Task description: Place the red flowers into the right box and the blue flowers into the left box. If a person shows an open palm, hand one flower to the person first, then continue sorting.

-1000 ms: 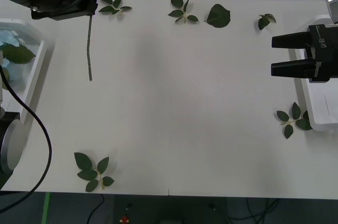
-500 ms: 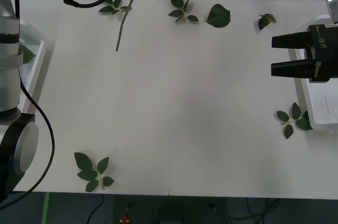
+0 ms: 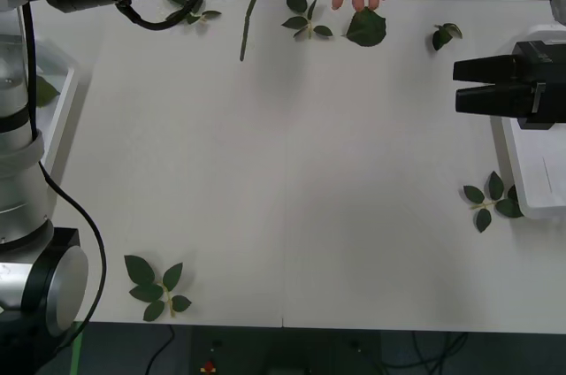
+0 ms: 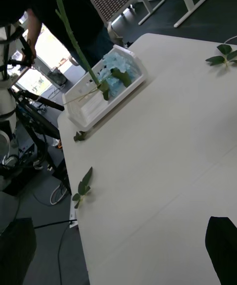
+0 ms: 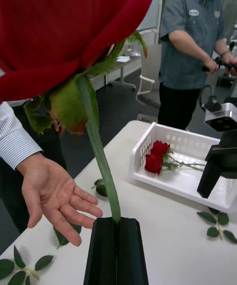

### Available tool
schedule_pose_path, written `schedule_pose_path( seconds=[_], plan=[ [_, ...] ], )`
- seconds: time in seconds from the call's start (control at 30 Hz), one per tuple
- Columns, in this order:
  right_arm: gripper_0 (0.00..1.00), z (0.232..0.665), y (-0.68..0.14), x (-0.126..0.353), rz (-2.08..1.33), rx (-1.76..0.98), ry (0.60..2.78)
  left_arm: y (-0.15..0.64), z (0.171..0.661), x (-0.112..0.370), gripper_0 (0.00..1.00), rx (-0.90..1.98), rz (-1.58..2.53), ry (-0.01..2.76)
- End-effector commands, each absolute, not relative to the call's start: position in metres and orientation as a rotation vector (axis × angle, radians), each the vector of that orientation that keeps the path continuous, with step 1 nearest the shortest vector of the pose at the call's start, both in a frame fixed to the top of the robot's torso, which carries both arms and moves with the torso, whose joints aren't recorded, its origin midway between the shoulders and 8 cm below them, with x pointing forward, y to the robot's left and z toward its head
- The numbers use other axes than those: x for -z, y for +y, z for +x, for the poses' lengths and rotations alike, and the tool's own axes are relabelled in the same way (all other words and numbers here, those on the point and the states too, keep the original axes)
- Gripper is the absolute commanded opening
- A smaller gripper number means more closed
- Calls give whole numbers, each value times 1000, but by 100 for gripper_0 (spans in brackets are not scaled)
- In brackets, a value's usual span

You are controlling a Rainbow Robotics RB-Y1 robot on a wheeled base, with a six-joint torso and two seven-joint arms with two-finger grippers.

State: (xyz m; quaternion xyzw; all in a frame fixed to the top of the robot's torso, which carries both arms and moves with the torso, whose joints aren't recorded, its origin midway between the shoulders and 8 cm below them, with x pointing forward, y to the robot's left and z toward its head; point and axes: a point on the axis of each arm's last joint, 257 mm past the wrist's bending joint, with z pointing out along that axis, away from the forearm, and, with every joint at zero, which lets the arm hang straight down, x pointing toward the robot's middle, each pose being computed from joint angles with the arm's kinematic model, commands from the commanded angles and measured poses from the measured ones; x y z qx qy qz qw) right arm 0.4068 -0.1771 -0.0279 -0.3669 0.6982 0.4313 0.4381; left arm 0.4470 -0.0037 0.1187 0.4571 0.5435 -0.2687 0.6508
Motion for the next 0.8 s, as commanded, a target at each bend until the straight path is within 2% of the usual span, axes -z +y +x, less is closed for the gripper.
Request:
schedule_pose_path(
  seconds=[0.03, 0.2, 0.53, 0.8],
  plan=[
    [100, 404, -165, 10, -861, -1157, 1668, -8, 431, -113, 0, 637, 1058, 1229],
    [100, 402, -152, -11, -854, -1216, 1568, -9, 431, -113, 0, 639, 1061, 1226],
    [100, 417, -133, -34, -915, -1065, 1305, -15, 424, -113, 0, 668, 1072, 1212],
    [100, 424, -111, -37, -950, -1006, 1221, -23, 418, -115, 0, 693, 1082, 1193]
  ],
)
